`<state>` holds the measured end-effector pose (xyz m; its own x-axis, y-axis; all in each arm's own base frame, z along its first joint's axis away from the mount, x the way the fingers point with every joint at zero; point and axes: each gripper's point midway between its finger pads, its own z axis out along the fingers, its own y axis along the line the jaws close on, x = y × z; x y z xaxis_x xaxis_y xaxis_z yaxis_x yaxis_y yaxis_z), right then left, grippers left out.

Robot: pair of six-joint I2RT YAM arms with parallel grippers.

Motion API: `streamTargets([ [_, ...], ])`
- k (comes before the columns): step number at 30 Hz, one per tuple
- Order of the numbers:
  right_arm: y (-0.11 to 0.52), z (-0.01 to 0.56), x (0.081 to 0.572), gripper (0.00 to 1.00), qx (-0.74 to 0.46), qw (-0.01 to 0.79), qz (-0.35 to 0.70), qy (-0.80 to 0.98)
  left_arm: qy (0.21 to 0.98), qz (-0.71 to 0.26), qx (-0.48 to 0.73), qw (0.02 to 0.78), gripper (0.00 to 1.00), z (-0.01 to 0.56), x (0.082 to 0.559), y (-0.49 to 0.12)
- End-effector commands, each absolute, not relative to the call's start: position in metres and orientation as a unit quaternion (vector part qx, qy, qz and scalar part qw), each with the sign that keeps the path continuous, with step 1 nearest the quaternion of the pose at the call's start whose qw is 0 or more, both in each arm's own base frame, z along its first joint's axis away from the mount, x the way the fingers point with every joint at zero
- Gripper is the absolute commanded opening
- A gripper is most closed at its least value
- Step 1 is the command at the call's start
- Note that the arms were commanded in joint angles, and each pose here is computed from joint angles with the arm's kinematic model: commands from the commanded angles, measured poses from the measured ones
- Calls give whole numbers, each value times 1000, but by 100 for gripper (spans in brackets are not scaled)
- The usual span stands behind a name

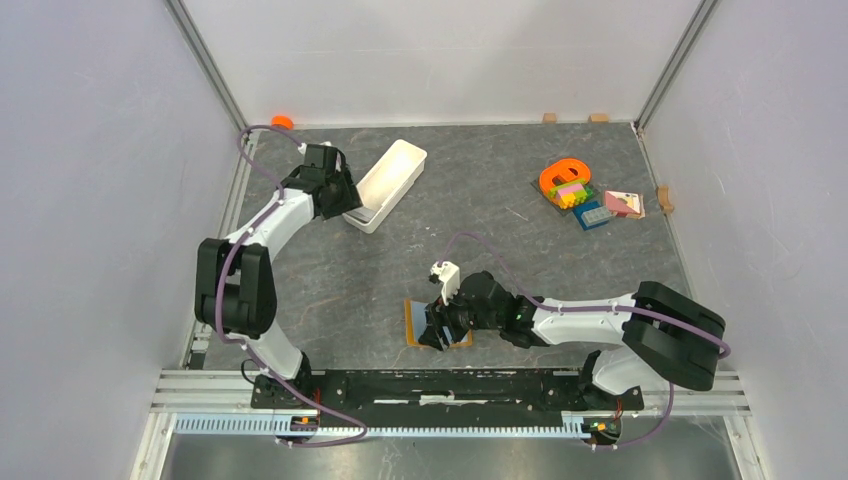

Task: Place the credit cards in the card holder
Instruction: Pick up the credit card from the storage box.

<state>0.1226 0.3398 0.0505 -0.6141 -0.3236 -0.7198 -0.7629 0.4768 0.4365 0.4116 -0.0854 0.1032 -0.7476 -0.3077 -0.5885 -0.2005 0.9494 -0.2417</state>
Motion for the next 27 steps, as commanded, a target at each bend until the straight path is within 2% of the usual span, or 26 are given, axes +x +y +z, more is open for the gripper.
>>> streamTargets([
  [1,354,67,126,69,-345,303,408,789,920,-81,-154,352,60,114,434,-81],
  [5,354,66,125,69,-346,301,409,789,923,-78,-156,343,53,105,437,-79],
  [10,354,64,125,68,-346,299,407,791,922,-86,-163,340,39,102,439,-80],
  [22,354,61,123,69,-345,295,405,794,914,-103,-182,347,26,111,437,-82],
  [27,355,61,123,69,-345,294,406,794,913,-103,-187,348,25,115,435,-78],
])
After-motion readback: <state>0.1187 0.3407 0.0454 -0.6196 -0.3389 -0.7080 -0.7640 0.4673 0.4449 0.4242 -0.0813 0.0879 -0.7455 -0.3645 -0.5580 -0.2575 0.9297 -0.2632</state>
